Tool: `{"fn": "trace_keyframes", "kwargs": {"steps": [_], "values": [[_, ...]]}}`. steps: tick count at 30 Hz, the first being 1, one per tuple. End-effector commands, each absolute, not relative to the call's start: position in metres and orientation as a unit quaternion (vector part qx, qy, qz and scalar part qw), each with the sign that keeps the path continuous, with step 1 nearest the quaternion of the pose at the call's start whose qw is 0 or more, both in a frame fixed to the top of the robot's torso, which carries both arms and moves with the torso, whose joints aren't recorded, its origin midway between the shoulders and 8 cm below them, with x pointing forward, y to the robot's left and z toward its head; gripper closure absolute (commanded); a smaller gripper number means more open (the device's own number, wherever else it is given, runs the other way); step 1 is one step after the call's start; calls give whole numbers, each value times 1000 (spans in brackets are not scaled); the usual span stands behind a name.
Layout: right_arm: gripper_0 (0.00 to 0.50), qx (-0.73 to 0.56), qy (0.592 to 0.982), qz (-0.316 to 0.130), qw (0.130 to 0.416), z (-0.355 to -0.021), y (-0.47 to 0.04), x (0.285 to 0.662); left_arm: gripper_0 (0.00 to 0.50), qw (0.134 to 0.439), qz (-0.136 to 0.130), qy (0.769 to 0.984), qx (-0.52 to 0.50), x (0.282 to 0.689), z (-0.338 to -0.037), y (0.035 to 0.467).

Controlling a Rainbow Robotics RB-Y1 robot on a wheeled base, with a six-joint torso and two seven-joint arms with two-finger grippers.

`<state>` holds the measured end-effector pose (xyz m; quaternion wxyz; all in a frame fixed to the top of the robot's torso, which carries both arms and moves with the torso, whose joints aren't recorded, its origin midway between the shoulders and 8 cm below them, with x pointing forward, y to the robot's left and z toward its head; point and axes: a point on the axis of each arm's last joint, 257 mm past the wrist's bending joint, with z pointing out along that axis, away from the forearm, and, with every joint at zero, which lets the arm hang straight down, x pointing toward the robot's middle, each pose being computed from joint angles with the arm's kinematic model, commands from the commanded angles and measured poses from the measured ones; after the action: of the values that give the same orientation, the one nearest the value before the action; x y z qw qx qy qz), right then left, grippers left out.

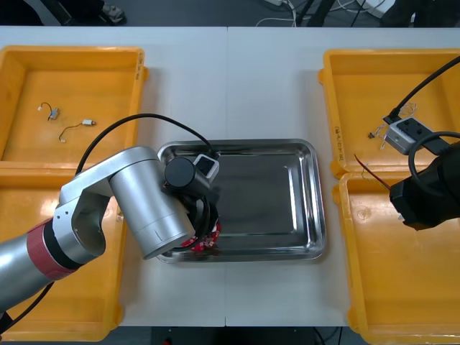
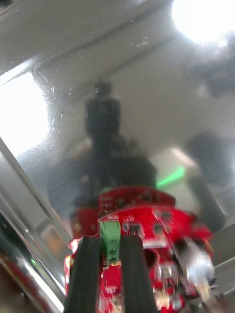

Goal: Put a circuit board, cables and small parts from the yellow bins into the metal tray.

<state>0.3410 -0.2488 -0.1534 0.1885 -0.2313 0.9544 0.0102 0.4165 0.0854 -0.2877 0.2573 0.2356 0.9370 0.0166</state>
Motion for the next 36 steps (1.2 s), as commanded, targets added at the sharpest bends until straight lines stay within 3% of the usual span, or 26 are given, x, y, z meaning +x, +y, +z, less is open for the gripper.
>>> {"fn": "trace_keyframes", "kwargs": {"steps": [1, 3, 8, 20, 27, 36], "values": [[500, -254, 947, 5, 199, -149, -242, 341, 252, 275, 11, 936, 221, 423, -278, 80], [500, -254, 947, 5, 199, -149, -242, 341, 134, 277, 9, 935, 221, 424, -277, 79], [500, -255, 947, 5, 198, -149, -241, 340, 35, 280, 7, 935, 220, 425, -276, 78], [500, -259, 946, 9, 194, -150, -239, 338, 0, 289, -1, 934, 210, 432, -265, 78], [500, -276, 944, 0, 182, -160, -235, 335, 0, 273, 7, 940, 205, 431, -245, 88], [500, -312, 932, -3, 186, -167, -209, 339, 0, 260, 5, 944, 202, 426, -214, 97]]}}
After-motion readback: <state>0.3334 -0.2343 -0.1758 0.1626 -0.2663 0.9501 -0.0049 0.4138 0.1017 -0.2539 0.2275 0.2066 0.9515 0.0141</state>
